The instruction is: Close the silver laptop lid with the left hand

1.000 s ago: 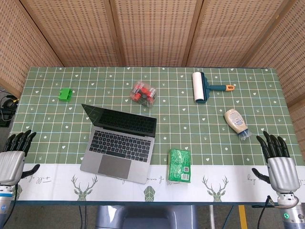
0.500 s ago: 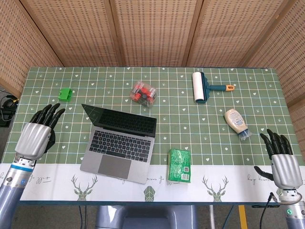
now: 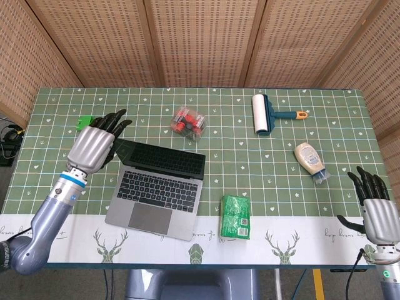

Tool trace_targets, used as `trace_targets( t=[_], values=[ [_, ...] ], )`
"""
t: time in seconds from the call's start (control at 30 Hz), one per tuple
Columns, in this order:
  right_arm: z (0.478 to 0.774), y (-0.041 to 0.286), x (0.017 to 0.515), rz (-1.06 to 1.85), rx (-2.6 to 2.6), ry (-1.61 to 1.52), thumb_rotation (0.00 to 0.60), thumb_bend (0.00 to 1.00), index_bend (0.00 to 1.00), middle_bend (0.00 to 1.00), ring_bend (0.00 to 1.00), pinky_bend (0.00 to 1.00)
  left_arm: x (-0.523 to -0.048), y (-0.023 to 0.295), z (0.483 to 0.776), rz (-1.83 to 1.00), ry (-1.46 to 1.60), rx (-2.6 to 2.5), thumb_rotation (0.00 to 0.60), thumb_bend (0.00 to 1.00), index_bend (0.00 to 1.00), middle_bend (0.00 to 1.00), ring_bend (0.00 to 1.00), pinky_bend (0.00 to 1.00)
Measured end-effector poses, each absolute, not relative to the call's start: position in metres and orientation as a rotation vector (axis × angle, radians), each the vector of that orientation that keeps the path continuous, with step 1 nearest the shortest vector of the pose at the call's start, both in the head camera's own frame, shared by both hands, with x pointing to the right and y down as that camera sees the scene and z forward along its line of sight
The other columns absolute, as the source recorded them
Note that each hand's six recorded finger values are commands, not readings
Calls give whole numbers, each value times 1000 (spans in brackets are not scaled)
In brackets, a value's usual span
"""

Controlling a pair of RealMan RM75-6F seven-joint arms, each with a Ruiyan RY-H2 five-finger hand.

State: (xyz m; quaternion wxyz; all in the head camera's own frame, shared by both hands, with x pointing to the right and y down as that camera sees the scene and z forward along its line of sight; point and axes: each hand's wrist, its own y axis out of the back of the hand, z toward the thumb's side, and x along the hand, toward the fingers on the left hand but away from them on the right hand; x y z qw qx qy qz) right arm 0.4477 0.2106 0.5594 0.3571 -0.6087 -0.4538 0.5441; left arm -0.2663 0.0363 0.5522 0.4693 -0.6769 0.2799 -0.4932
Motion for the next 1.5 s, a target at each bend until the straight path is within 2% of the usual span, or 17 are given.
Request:
trace_targets(
  t=[0.2, 0.33, 0.63, 1.0, 1.5],
  values=[
    [560, 209, 453, 1417, -1571, -1188, 600, 103, 127, 0, 0, 0, -240, 23, 567, -1221, 614, -1705, 600, 1000, 157, 41, 112, 218],
    [560, 208, 456, 1419, -1570, -1194, 600, 103, 130, 0, 0, 0, -224, 17, 578, -1247, 554, -1743, 600, 1000, 214, 91, 144, 219],
    [560, 206, 461, 1423, -1571, -1210, 600, 103, 132, 0, 0, 0, -199, 16, 597, -1278, 469, -1799, 600, 1000, 248, 128, 171, 228],
    [559, 208, 458, 1415, -1576, -1206, 600, 103, 132, 0, 0, 0, -196, 22, 591, -1267, 466, -1816, 600, 1000, 325, 207, 229, 255],
    [555, 210, 456, 1403, -1579, -1204, 600, 103, 134, 0, 0, 0, -200, 39, 587, -1267, 437, -1875, 600, 1000, 355, 237, 262, 284]
  ],
)
